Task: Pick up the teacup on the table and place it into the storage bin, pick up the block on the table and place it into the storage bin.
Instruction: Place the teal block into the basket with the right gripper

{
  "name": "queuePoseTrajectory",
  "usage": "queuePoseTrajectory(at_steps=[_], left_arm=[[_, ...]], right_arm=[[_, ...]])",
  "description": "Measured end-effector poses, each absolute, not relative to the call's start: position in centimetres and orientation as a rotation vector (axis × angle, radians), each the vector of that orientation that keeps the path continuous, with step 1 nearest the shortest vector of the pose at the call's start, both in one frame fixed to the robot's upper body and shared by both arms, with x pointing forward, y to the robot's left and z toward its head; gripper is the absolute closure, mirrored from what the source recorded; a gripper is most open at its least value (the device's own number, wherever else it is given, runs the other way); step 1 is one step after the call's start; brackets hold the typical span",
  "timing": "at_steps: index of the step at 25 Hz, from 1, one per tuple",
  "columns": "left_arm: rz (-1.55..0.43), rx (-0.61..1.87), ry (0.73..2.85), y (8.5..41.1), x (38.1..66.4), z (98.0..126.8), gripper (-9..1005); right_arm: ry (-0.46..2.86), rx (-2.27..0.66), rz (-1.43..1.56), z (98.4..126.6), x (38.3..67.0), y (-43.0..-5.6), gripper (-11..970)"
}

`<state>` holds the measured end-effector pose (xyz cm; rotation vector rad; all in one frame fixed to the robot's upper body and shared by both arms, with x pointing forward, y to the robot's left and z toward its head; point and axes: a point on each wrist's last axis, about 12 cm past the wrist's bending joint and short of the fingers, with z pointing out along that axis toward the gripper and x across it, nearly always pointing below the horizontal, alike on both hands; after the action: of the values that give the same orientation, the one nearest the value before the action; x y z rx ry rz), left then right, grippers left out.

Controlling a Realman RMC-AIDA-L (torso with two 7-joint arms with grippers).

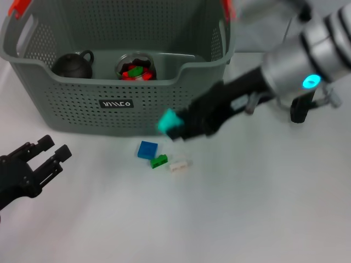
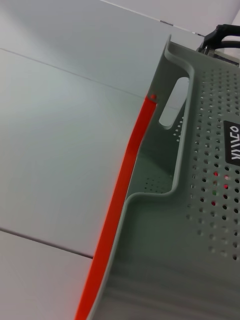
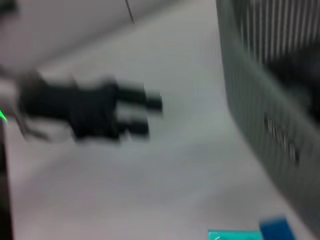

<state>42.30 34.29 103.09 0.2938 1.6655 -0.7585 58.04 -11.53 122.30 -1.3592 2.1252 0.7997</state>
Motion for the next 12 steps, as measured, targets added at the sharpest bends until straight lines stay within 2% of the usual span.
queuePoseTrajectory(at_steps=[1,2,6,12], left_arm=[[-0.759,0.294,1.665,34.3,42.3,103.1,465],[-0.760,0.295,1.664,34.3,42.4,103.1,465],[-0.762,0.296,1.662,34.3,42.5,103.2,465],[-0.768,0.298,1.658,34.2,42.5,103.2,465]], right_arm=[[2.051,-1.321,0.855,123.7,58.3,-12.2,536],[2.051,-1.321,0.855,123.7,58.3,-12.2,536],[1.933,-1.230,0.872,126.7,59.9,-12.4,537],[1.910,-1.143,0.683,130.0,63.2,-9.5,537]])
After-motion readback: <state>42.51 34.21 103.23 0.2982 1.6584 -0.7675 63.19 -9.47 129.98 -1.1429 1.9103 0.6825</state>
